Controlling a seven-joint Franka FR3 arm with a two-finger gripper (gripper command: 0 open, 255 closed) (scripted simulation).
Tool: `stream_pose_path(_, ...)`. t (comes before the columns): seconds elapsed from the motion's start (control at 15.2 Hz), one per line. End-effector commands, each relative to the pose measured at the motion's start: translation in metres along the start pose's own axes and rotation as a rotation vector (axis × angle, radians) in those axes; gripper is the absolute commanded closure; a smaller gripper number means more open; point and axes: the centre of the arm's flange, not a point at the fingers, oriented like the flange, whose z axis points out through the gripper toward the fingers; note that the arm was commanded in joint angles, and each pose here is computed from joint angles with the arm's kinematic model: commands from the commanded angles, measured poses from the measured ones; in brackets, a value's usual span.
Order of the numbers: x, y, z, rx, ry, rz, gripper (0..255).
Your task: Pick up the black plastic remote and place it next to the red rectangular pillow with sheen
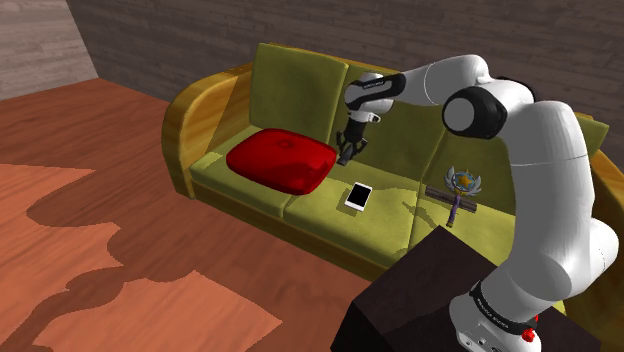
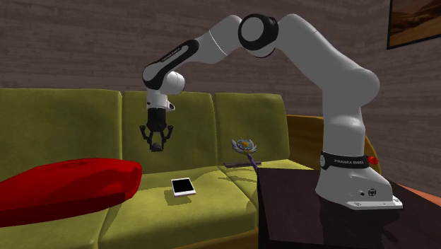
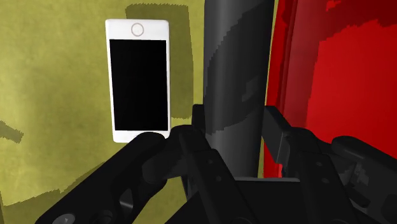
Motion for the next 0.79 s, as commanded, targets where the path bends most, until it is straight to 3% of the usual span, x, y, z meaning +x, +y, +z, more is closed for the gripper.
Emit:
stream_pose_path(0.0,0.002,0.001,0.009,0.000,0.001,0.000,255)
stream_pose_path(0.73,0.015,0.003,0.066,0.000,0.001,0.000,255)
